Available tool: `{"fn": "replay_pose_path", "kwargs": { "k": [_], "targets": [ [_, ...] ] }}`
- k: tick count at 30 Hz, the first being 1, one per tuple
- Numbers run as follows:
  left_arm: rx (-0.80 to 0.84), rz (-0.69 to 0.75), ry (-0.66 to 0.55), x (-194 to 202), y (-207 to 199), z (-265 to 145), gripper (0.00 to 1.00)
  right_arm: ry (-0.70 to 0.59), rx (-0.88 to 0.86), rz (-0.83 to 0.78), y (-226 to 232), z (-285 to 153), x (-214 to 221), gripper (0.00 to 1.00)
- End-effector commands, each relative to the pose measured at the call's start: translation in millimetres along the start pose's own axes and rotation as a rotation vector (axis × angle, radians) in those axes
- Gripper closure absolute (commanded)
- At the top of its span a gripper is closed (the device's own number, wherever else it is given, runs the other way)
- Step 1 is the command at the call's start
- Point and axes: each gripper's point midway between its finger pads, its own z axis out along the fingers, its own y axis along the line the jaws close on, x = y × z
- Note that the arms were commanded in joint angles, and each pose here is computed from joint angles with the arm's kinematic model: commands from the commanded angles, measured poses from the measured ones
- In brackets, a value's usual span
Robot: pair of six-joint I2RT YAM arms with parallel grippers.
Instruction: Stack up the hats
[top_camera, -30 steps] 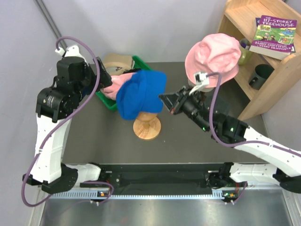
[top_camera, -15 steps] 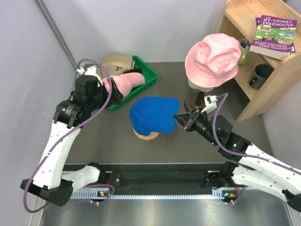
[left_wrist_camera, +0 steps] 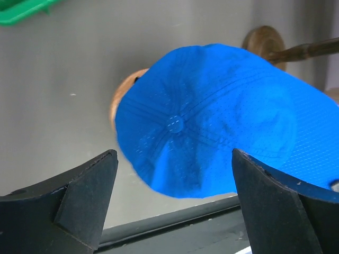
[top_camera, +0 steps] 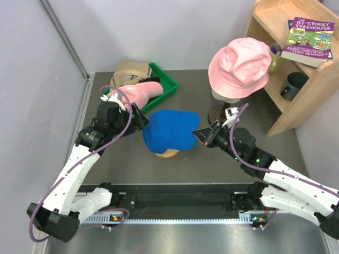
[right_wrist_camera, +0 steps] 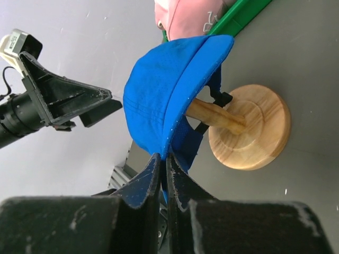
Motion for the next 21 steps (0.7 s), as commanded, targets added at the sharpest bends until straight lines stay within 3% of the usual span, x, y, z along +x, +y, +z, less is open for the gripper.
{"fn": "replay_pose_path", "kwargs": {
  "k": [1, 4, 5, 7, 8, 10, 14, 21],
  "targets": [
    [0.142, -0.052, -0.096, -18, -27, 2, 0.08, -0.016, -0.025, -0.009, 2, -3, -3, 0.94],
    [0.127, -0.056, -0.073, -11, -21, 10, 0.08, -0.018, 0.003, -0.014, -5, -5, -3, 0.81],
    [0.123, -0.057, -0.068, -9, -20, 13, 0.07, -0.021, 0.012, -0.021, -8, -6, -4, 0.61],
    [0.11, -0.059, -0.049, -2, -14, 20, 0.07, -0.033, 0.021, -0.059, -6, -8, -9, 0.44],
    [0.1, -0.061, -0.036, 2, -10, 25, 0.07, -0.017, 0.054, -0.08, -13, -10, -7, 0.29],
    [0.096, -0.062, -0.027, 5, -8, 28, 0.07, -0.029, 0.08, -0.123, -14, -13, -14, 0.19],
    [0.064, -0.054, -0.025, 7, -1, 30, 0.07, -0.056, 0.146, -0.167, -23, -21, -24, 0.12],
    [0.047, -0.044, -0.009, 11, 3, 32, 0.07, -0.093, 0.203, -0.229, -27, -28, -39, 0.11]
  ]
}}
